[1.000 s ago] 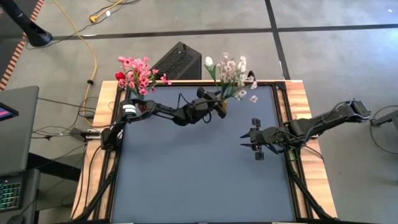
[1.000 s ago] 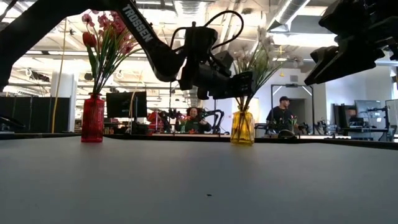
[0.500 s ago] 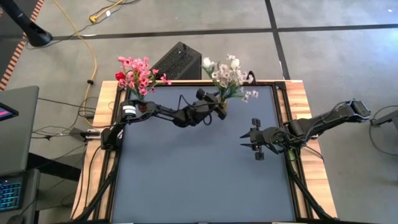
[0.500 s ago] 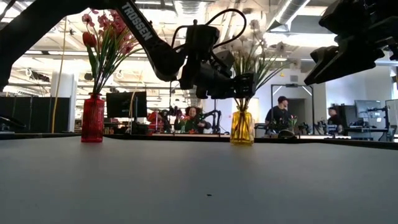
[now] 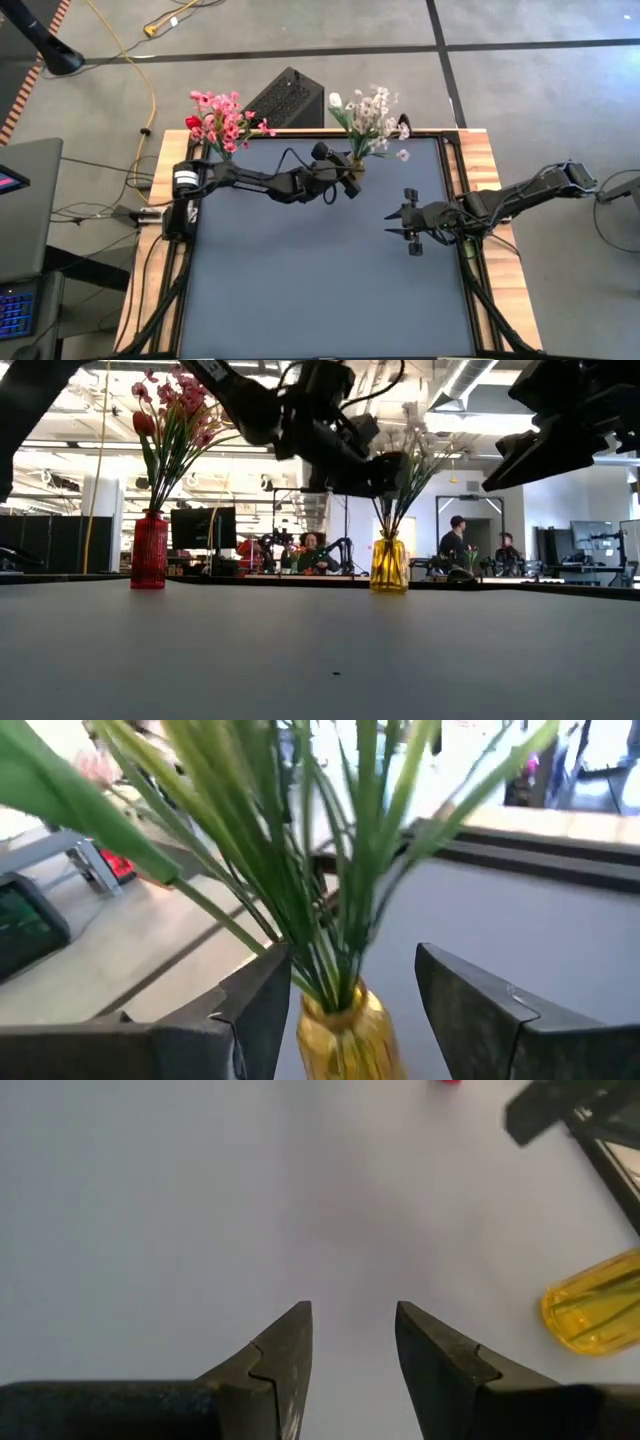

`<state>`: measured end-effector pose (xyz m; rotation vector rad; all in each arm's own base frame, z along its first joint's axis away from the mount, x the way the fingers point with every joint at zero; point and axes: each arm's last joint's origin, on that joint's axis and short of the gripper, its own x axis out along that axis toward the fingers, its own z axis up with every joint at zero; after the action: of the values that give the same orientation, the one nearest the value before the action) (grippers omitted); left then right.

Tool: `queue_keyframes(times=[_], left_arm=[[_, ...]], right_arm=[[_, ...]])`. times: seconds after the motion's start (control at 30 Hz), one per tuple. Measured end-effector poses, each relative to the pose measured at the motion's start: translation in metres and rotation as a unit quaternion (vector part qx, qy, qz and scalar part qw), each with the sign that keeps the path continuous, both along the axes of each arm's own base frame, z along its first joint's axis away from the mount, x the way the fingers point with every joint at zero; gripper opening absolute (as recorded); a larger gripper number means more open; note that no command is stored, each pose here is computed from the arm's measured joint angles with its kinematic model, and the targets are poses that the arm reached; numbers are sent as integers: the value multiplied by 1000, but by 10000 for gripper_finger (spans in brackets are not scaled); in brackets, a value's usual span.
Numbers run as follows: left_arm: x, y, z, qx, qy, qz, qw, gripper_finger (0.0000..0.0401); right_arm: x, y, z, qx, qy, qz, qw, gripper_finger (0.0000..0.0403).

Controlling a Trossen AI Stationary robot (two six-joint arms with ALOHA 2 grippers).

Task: Sort flowers into vase by color
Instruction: Return to Home Position

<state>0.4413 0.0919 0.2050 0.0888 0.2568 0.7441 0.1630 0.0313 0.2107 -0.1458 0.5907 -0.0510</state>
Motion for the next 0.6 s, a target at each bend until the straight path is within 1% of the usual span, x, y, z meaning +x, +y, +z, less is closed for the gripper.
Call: queue_keyframes(times=[0.23,0.43,0.6], left_arm=[[-8,-34,18,-4,53,-47,997,206],[-18,-68,43,22,83,-99,991,204],[-34,-94,67,32,102,-132,985,193]], right_arm=[[3,1,4,-3,-26,6,1000,170],[7,2,12,7,-69,6,998,170],[10,3,19,18,-112,5,994,170]])
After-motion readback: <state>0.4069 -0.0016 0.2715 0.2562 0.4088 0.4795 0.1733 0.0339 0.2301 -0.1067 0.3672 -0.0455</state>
